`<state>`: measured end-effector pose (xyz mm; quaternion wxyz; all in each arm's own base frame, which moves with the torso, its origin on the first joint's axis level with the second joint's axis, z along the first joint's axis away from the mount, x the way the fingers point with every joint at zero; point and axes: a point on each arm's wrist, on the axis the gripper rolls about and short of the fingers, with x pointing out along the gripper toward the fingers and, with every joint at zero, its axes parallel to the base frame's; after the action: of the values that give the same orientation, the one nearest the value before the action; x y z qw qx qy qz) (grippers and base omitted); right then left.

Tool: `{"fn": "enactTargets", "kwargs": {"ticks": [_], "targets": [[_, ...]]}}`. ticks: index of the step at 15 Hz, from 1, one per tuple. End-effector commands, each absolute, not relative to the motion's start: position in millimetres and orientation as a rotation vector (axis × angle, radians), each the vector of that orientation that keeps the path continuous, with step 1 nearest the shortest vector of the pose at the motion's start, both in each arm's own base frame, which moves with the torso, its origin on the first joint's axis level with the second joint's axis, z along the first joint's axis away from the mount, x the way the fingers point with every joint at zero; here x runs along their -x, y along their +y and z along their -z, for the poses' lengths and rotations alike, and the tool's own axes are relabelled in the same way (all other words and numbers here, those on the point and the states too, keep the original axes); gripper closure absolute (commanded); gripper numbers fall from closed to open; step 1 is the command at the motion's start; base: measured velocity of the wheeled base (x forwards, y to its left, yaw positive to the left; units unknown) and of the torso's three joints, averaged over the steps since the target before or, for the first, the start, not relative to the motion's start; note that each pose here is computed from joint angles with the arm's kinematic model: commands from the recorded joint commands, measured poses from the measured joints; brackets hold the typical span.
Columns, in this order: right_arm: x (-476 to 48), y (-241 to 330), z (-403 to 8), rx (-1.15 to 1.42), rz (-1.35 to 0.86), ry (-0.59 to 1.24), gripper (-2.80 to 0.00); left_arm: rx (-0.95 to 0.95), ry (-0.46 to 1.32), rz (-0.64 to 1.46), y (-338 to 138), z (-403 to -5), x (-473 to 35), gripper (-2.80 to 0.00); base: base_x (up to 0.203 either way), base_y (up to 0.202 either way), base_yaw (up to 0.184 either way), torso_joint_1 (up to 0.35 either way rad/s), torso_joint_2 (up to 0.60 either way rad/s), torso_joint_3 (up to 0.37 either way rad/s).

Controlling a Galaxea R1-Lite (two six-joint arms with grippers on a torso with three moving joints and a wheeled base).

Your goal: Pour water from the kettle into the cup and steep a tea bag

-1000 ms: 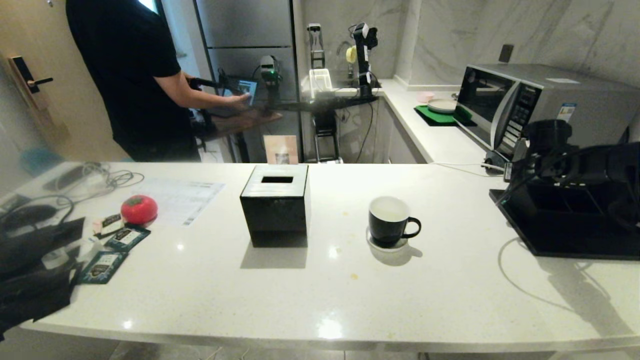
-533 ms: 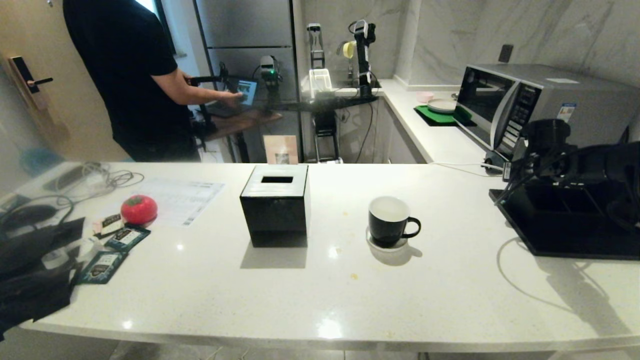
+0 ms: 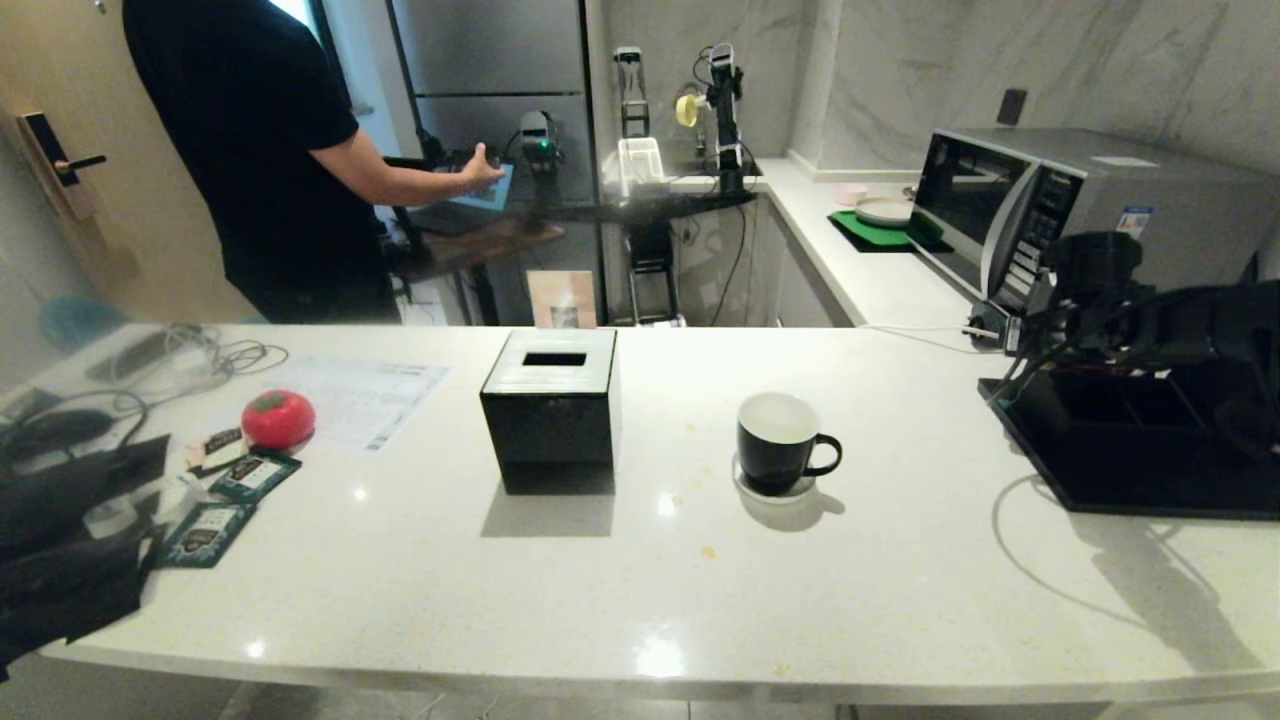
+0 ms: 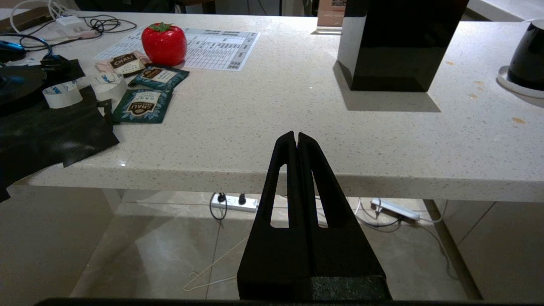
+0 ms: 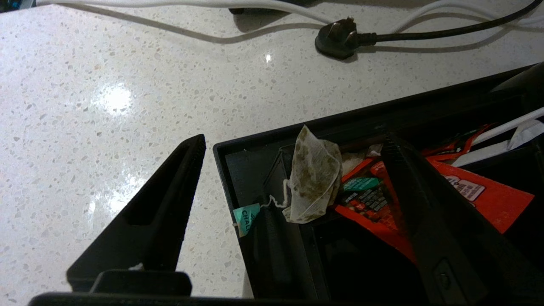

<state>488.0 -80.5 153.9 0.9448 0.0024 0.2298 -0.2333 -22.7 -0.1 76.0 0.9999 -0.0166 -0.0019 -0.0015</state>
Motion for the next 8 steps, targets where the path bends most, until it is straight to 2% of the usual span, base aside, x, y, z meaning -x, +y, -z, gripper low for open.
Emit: {"fn": "enactTargets", "kwargs": {"ticks": [1, 8], "targets": [[-487.4, -81.1, -156.8, -0.005, 0.479, 0.461, -2.8, 0.034, -0.003, 0.003, -0.1, -76.0, 22.7, 0.0, 0.0, 0.0, 0.0, 0.0, 0.0, 0.0], [-487.6, -81.2, -155.0, -0.005, 0.48, 0.466, -2.8, 0.034, -0.004, 0.003, -0.1, -76.1, 22.7, 0.0, 0.0, 0.0, 0.0, 0.0, 0.0, 0.0]]}}
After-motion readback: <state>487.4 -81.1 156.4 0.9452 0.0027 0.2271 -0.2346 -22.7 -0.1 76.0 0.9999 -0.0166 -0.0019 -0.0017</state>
